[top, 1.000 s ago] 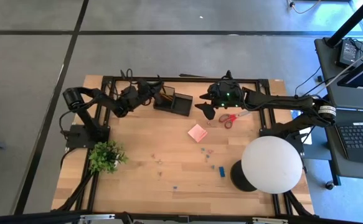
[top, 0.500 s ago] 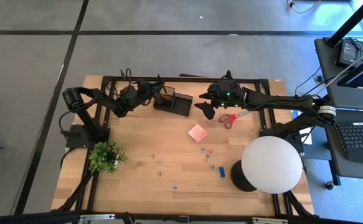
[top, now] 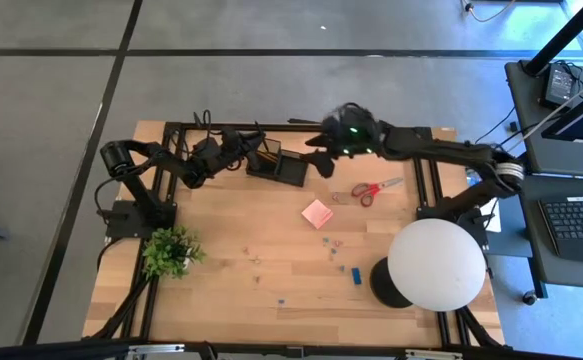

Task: Pick and place office supplies into organizer
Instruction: Put the black pen into the black desk organizer

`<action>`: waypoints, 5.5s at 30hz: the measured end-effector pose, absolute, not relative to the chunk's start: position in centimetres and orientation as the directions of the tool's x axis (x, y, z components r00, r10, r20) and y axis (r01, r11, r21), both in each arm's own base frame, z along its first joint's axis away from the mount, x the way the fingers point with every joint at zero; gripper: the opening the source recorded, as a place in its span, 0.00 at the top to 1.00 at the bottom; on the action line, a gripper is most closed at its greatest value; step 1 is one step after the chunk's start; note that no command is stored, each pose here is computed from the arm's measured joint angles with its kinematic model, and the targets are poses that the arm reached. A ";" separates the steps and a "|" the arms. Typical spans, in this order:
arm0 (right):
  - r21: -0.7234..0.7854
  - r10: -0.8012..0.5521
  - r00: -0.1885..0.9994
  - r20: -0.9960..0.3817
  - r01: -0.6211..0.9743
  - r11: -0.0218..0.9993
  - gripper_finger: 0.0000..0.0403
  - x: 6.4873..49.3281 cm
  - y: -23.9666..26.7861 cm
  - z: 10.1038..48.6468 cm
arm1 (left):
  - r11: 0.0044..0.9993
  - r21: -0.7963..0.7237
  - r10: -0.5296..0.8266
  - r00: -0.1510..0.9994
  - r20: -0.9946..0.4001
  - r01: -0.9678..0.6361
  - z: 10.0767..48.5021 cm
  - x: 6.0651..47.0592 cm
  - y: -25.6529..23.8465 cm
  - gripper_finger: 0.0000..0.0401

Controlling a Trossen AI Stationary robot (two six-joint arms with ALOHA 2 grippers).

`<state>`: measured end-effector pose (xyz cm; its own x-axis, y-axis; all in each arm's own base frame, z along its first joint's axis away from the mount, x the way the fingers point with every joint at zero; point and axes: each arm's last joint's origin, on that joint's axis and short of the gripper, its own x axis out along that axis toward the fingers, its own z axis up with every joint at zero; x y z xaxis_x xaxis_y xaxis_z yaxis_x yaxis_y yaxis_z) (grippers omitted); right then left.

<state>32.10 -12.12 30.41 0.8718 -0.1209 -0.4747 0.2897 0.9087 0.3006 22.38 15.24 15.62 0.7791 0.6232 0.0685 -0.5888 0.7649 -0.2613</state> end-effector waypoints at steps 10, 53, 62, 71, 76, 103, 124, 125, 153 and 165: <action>0.052 -0.249 0.630 -0.735 0.419 0.907 0.25 38.7 -16.1 35.5 | 0.769 -0.246 0.621 0.781 0.069 -0.590 15.6 22.4 15.2 0.88; -0.061 -0.159 0.788 -0.595 0.153 0.986 0.43 46.5 -18.4 33.3 | 0.814 -0.129 0.580 0.806 0.115 -0.567 16.1 22.4 15.1 0.88; -0.035 -0.156 0.781 -0.605 0.169 0.985 0.43 46.5 -18.4 33.2 | 0.816 -0.127 0.577 0.809 0.115 -0.564 16.1 22.4 15.1 0.88; -0.034 -0.156 0.781 -0.605 0.170 0.985 0.53 46.5 -18.4 33.2 | 0.817 -0.127 0.576 0.809 0.116 -0.563 16.1 22.4 15.1 0.88; -0.036 -0.157 0.783 -0.602 0.170 0.985 0.59 46.6 -18.5 33.1 | 0.820 -0.126 0.571 0.813 0.116 -0.558 16.1 22.5 15.1 0.88; -0.061 -0.197 0.759 -0.620 0.204 0.977 0.89 47.0 -18.7 32.1 | 0.820 -0.115 0.571 0.811 0.122 -0.560 16.2 22.4 15.1 0.86; -0.083 -0.228 0.749 -0.622 0.227 0.970 0.89 46.9 -18.8 32.1 | 0.845 -0.122 0.532 0.839 0.112 -0.520 16.0 22.4 14.9 0.56; -0.083 -0.228 0.749 -0.622 0.227 0.970 0.89 46.9 -18.8 32.1 | 0.846 -0.113 0.532 0.840 0.107 -0.521 16.0 22.2 14.8 0.55; -0.063 -0.233 0.746 -0.624 0.250 0.966 0.89 46.7 -19.3 32.2 | 0.931 -0.166 0.356 0.905 0.234 -0.324 19.1 14.2 9.0 0.54; -0.026 -0.216 0.723 -0.657 0.265 0.964 0.89 47.6 -20.0 29.7 | 0.936 -0.181 0.340 0.904 0.258 -0.301 19.6 13.9 8.8 0.54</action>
